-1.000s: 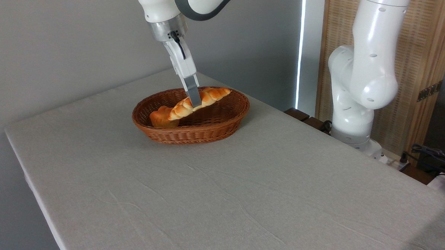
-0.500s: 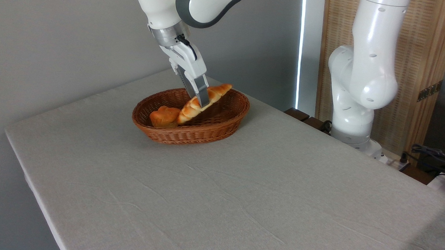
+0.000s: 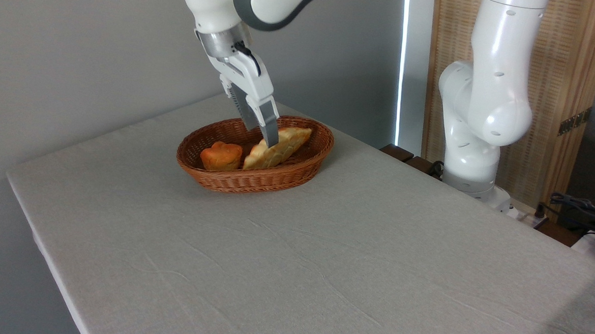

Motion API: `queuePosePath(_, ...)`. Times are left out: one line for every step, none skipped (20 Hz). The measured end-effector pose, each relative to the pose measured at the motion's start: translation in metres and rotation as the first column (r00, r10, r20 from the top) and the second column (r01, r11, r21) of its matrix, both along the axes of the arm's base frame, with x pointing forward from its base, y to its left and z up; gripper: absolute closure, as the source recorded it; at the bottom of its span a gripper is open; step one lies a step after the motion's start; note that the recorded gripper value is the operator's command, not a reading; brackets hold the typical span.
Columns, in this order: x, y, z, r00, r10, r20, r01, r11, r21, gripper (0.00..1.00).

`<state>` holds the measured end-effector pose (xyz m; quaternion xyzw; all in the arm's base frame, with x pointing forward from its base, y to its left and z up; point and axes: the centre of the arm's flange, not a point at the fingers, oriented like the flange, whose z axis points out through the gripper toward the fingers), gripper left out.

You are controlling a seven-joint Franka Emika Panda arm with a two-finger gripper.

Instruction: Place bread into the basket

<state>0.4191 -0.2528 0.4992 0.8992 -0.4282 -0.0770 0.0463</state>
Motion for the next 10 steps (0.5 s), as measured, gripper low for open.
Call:
queuePosePath(0.01,0.009,0.013,0.999,0.005,0.04,-0.006,1.0,0.009,0.0)
queuePosePath(0.02,0.02,0.028,0.997,0.003,0.075,-0.003,1.0,0.007,0.0)
queuePosePath(0.032,0.036,0.043,0.994,-0.002,0.109,0.003,1.0,-0.001,0.0)
queuePosePath(0.046,0.058,0.058,0.99,-0.002,0.141,0.003,1.0,-0.012,0.0)
queuePosePath(0.057,0.081,0.07,0.986,0.007,0.164,-0.003,1.0,-0.025,0.0)
queuePosePath(0.068,0.107,0.081,0.982,0.023,0.185,-0.017,0.999,-0.036,0.0)
queuePosePath(0.078,0.132,0.09,0.978,0.045,0.204,-0.036,0.998,-0.045,0.0)
queuePosePath(0.086,0.15,0.096,0.974,0.065,0.218,-0.056,0.997,-0.049,0.0)
queuePosePath(0.094,0.164,0.103,0.969,0.086,0.232,-0.076,0.996,-0.051,0.0)
queuePosePath(0.101,0.173,0.107,0.965,0.104,0.24,-0.094,0.994,-0.052,0.0)
